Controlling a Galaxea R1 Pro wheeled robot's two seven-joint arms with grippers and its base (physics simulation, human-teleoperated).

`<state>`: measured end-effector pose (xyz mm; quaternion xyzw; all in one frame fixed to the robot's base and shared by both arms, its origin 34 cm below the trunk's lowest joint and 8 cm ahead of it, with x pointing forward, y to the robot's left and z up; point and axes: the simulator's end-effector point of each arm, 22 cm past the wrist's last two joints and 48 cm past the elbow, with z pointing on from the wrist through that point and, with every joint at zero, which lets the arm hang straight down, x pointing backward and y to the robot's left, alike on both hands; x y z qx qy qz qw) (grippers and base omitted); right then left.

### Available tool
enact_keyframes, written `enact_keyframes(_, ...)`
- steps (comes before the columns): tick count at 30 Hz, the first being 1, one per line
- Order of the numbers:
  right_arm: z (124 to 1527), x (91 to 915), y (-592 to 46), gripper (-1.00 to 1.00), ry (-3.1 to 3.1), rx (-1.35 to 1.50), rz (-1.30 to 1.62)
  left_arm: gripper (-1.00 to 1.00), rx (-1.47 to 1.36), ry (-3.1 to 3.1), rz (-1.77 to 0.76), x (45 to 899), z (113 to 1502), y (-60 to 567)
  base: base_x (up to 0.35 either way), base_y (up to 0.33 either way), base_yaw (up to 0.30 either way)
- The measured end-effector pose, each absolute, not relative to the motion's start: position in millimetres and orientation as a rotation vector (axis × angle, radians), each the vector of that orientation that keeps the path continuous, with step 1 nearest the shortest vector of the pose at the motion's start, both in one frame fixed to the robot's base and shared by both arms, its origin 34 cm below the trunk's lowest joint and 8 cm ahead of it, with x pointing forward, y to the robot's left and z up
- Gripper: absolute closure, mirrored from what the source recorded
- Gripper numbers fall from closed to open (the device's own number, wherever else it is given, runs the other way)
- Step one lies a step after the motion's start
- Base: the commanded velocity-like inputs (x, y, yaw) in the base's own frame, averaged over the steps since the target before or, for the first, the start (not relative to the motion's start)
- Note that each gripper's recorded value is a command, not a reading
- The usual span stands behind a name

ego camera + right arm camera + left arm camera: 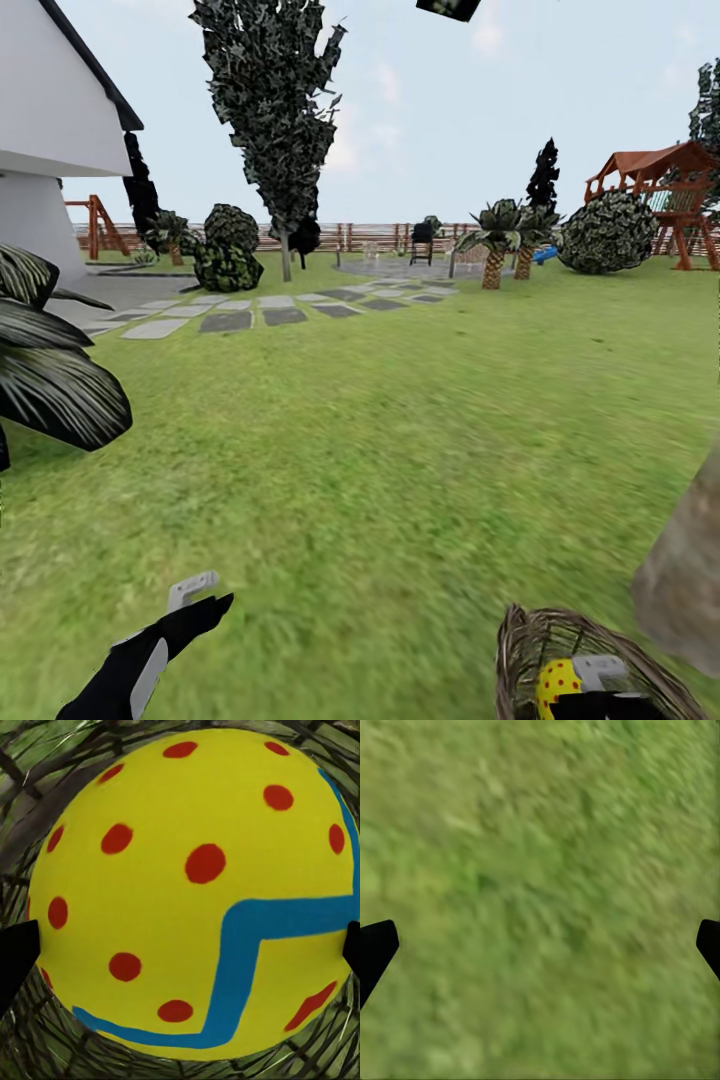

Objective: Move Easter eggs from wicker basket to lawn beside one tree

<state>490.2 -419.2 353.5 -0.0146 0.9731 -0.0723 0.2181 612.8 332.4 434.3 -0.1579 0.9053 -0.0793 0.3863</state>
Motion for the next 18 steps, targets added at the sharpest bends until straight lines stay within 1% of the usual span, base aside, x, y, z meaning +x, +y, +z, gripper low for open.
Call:
enact_keyframes(2,358.1,491.3,-420.1,1.0,2.694,-0.039,-0.202,-1.0,-0.402,2.305,-0.202,613.8,438.7,332.4,0.072,0.326,-0.037)
enact_keyframes(4,363.0,492.8,-419.9,1.0,2.692,-0.038,-0.199,-1.0,-0.401,2.305,-0.202,614.7,443.2,332.3,0.102,0.329,-0.194)
enact_keyframes(9,375.1,495.5,-420.7,1.0,2.689,-0.037,-0.198,-1.0,-0.4,2.302,-0.202,617.5,455.6,332.2,0.134,0.329,-0.265)
enact_keyframes(13,384.6,497.8,-420.4,1.0,2.687,-0.037,-0.198,-1.0,-0.4,2.3,-0.204,619.4,465.3,331.5,0.232,0.262,-0.27)
enact_keyframes(18,395.7,500.4,-420.6,1.0,2.685,-0.037,-0.202,-1.0,-0.4,2.3,-0.205,621.5,476.2,331.1,0.241,0.212,-0.046)
